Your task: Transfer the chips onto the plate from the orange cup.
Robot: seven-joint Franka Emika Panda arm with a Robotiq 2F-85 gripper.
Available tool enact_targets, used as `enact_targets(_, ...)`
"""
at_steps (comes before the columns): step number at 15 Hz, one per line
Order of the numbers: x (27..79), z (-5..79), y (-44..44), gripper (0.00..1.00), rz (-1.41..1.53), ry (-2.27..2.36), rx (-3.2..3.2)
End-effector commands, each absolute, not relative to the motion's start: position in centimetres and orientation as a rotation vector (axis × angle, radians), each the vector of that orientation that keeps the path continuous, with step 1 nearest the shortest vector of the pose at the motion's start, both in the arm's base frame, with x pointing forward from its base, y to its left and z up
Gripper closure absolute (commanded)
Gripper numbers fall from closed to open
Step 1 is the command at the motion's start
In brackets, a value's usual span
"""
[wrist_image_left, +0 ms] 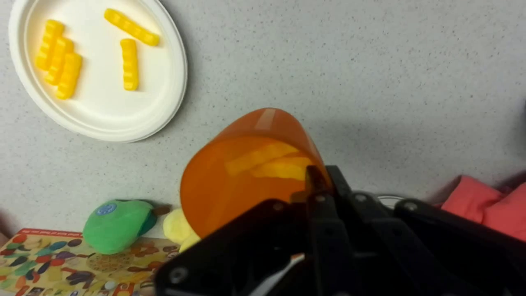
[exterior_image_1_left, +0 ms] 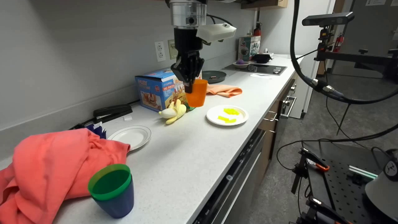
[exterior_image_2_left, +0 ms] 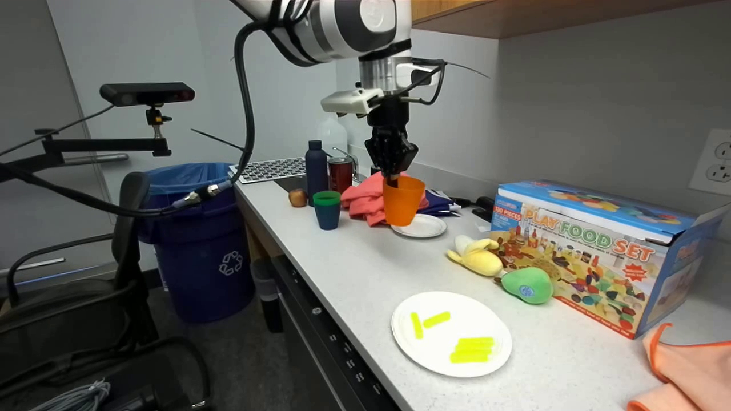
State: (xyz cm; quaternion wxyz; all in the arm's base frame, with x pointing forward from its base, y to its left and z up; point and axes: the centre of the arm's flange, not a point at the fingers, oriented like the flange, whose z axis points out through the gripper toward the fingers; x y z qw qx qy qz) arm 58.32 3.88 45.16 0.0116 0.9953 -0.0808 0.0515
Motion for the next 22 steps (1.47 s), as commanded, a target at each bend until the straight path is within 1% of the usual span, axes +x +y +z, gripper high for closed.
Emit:
enact_targets(1, 54.1, 45.2, 4.0, 0.99, 0.226, -0.236, 3.123)
enact_targets(12, 51.0, 44.6, 4.4, 0.99, 0.203, -0.316, 3.112)
enact_targets(20, 50.5, 44.6, 4.6, 0.99, 0.199, -0.388, 3.110)
enact_targets(21, 51.6, 44.0, 4.4, 0.95, 0.179, -0.348, 3.099)
enact_targets(22, 51.6, 44.0, 4.4, 0.95, 0.180, -0.353, 3.098)
